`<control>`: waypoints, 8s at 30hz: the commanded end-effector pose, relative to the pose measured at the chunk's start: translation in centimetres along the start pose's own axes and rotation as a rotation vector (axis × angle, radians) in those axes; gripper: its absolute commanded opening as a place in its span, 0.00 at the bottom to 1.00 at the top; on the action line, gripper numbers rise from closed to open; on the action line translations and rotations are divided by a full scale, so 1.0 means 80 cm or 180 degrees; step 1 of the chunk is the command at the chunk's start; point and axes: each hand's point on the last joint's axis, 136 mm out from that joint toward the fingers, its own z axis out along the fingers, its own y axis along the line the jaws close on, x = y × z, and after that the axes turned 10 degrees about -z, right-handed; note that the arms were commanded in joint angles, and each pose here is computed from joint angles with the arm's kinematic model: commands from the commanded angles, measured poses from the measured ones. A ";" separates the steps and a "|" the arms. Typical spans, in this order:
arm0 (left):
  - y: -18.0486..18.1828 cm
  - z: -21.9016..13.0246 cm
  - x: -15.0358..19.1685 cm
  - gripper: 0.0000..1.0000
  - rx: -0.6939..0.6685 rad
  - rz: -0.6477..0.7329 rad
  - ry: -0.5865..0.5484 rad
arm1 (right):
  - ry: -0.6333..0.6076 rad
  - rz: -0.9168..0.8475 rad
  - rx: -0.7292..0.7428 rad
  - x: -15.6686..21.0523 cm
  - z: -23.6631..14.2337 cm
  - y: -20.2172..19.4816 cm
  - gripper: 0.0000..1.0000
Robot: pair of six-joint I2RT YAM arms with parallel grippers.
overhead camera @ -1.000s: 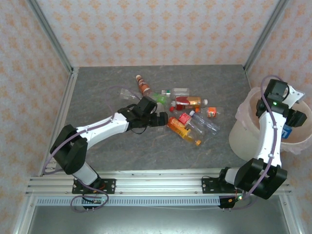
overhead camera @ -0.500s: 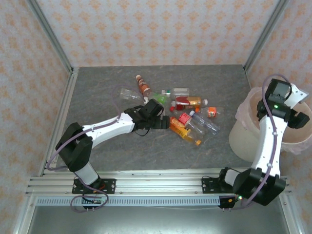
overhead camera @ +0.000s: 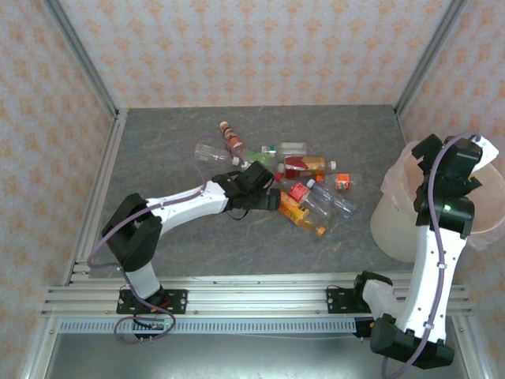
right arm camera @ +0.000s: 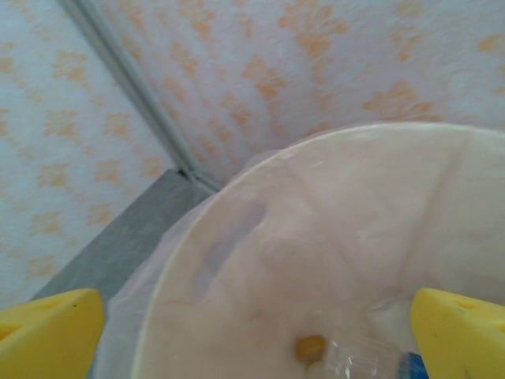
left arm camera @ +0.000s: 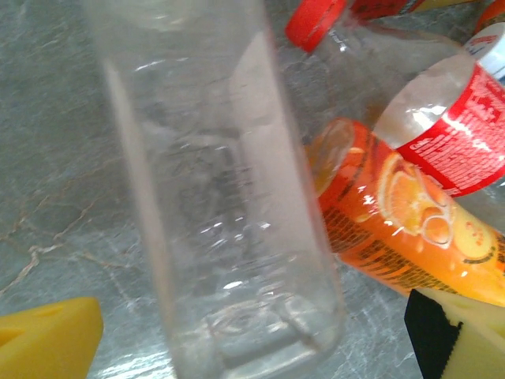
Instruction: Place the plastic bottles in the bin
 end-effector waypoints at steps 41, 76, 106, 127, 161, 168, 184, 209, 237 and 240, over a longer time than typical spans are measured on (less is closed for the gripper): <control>0.022 0.016 -0.011 0.58 -0.0802 0.0363 -0.0343 | 0.0737 0.0156 -0.2697 0.093 -0.067 0.230 0.99; -0.012 -0.234 -0.130 0.42 0.2645 -0.0213 -0.0892 | 0.0694 -0.0060 -0.3993 0.100 -0.137 0.310 0.99; -0.133 -0.318 -0.112 0.40 0.4224 -0.0117 -0.0474 | 0.1619 0.0517 -0.5638 0.092 -0.233 0.432 0.99; -0.134 -0.294 -0.117 0.41 0.4124 -0.0260 -0.0343 | 0.1364 0.0569 -0.5762 0.088 -0.243 0.415 0.57; -0.035 -0.198 -0.120 1.00 0.2164 -0.0434 -0.0856 | 0.0389 -0.0284 -0.2881 0.053 -0.073 0.306 0.33; -0.016 -0.174 -0.116 1.00 0.1854 -0.0502 -0.0822 | -0.0033 -0.0676 -0.2300 0.018 -0.071 0.259 0.33; 0.070 -0.068 -0.086 1.00 0.0546 -0.0885 -0.0486 | -0.0581 -0.1762 -0.0309 -0.077 -0.060 0.133 0.32; 0.067 -0.002 -0.068 1.00 0.0318 -0.0980 0.0010 | 0.0353 -0.1928 0.1994 -0.037 0.028 -0.111 0.31; 0.086 -0.002 -0.061 1.00 0.0079 -0.0954 0.0032 | 0.0488 -0.1838 0.2377 -0.010 0.045 -0.136 0.78; 0.089 -0.003 -0.060 1.00 0.0043 -0.0954 0.0028 | 0.0401 -0.1700 0.2257 -0.016 0.032 -0.132 0.81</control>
